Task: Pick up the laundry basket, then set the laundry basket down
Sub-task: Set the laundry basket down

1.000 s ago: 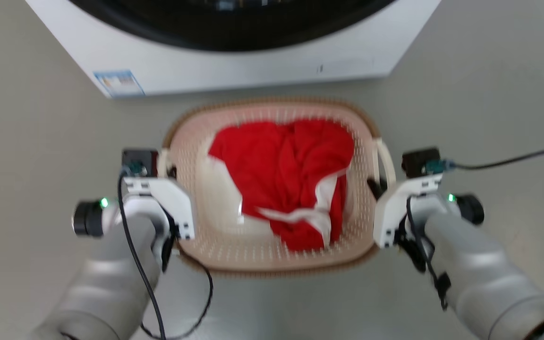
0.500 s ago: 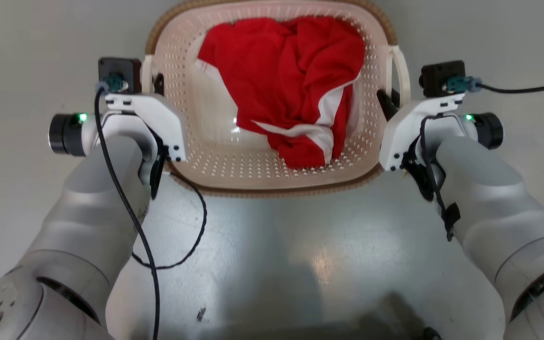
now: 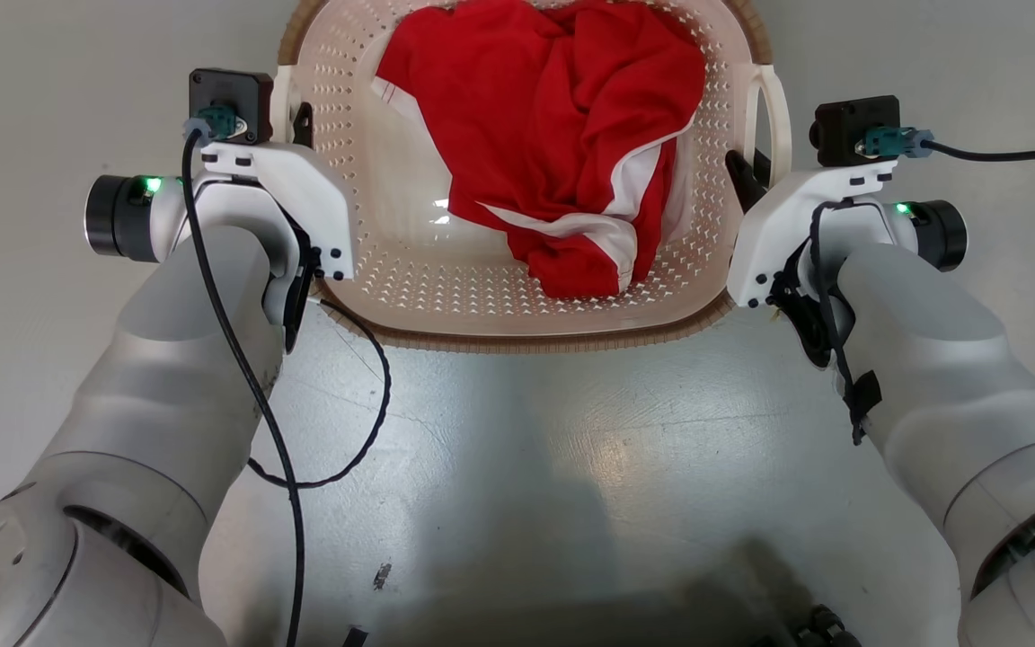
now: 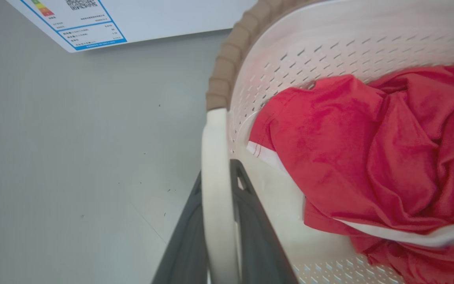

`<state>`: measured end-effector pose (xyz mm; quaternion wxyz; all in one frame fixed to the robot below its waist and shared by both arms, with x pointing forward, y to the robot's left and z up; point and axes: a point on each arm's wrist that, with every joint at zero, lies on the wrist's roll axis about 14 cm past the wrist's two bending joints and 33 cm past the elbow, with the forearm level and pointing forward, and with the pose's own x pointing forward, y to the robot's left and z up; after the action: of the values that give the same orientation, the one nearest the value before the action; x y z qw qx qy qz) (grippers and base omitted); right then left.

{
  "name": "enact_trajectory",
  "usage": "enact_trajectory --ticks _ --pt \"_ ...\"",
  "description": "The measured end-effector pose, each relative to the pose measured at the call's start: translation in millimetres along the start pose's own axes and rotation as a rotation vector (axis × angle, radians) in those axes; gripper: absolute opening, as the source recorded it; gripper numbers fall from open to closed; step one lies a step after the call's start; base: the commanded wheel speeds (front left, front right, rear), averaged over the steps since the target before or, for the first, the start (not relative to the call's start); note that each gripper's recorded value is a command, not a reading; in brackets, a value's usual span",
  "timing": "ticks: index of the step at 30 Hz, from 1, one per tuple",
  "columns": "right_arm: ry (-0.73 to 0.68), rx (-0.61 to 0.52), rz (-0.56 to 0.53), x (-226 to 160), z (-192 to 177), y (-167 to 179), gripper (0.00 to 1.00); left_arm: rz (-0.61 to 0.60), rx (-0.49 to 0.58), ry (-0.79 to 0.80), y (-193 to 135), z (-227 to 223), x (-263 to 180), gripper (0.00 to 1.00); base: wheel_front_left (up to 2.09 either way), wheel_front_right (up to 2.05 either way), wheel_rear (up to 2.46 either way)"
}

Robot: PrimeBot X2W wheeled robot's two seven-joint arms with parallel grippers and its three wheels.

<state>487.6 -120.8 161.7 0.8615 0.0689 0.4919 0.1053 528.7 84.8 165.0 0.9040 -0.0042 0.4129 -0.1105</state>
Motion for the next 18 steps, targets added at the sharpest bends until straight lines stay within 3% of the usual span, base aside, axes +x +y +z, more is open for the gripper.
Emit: enact_trajectory --ticks 18 --pt "0.012 0.002 -0.03 9.6 -5.1 -14.1 0.0 -0.037 -0.01 0.028 -4.9 -10.4 13.0 0.0 0.0 0.0 0.0"
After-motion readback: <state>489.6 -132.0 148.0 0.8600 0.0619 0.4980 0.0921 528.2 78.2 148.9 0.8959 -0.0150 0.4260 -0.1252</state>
